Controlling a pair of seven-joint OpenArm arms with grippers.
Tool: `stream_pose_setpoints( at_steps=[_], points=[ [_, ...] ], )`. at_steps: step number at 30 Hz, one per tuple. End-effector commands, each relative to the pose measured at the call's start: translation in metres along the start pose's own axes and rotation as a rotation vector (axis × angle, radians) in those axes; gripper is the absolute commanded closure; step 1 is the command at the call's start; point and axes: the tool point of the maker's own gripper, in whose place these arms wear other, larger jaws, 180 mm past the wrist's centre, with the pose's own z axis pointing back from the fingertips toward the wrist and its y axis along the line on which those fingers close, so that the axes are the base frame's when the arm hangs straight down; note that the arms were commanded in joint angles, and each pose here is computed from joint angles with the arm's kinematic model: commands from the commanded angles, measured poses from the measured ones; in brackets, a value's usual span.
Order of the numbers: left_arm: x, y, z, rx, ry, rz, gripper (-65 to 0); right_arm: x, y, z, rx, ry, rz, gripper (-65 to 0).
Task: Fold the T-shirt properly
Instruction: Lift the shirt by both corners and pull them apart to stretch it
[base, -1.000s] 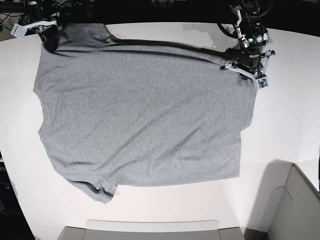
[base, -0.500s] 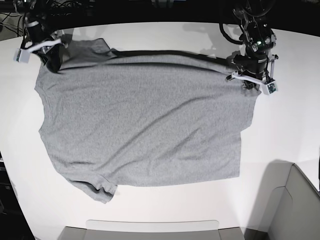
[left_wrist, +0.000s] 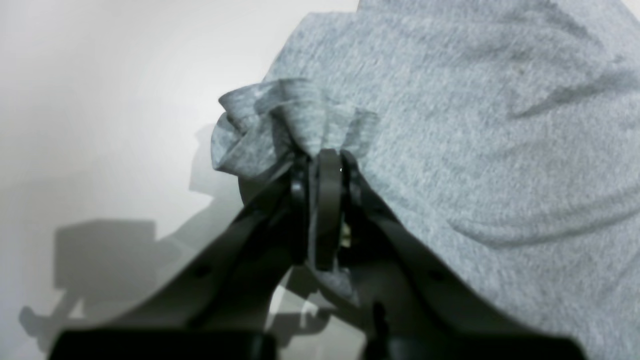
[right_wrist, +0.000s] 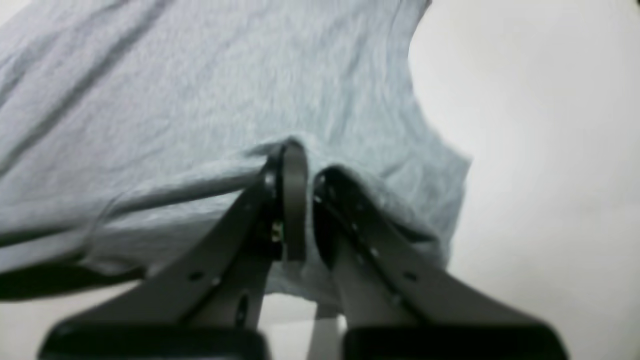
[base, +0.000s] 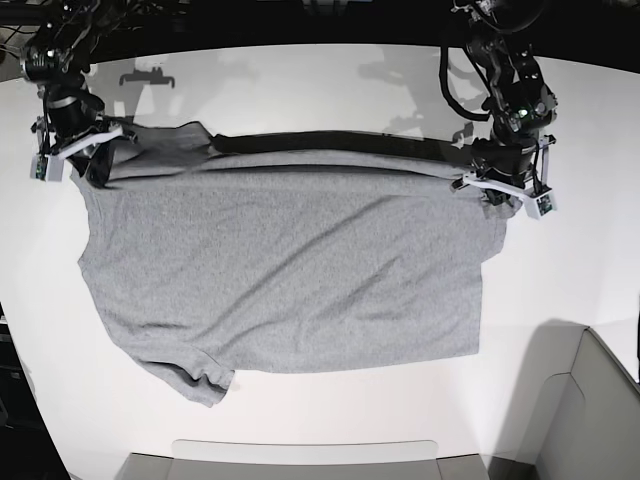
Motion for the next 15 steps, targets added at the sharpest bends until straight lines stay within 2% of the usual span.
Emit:
stream_pose_setpoints(
  at_steps=[1, 8, 15],
  points=[
    [0.013, -0.002, 0.0, 0.002, -0.048, 0.005, 0.0, 0.02, -0.001, 0.0, -0.005, -0.062, 0.03, 0.0],
    [0.002, -0.002, -0.016, 0.004, -0.001, 0.021, 0.0, 0.047, -0.02, -0.027, -0.088, -0.071, 0.1, 0.0],
    [0.015, -0.008, -0.018, -0.007, -0.03, 0.025, 0.0, 0.048, -0.024, -0.061, -0.059, -0.009, 0.152, 0.0]
  ],
)
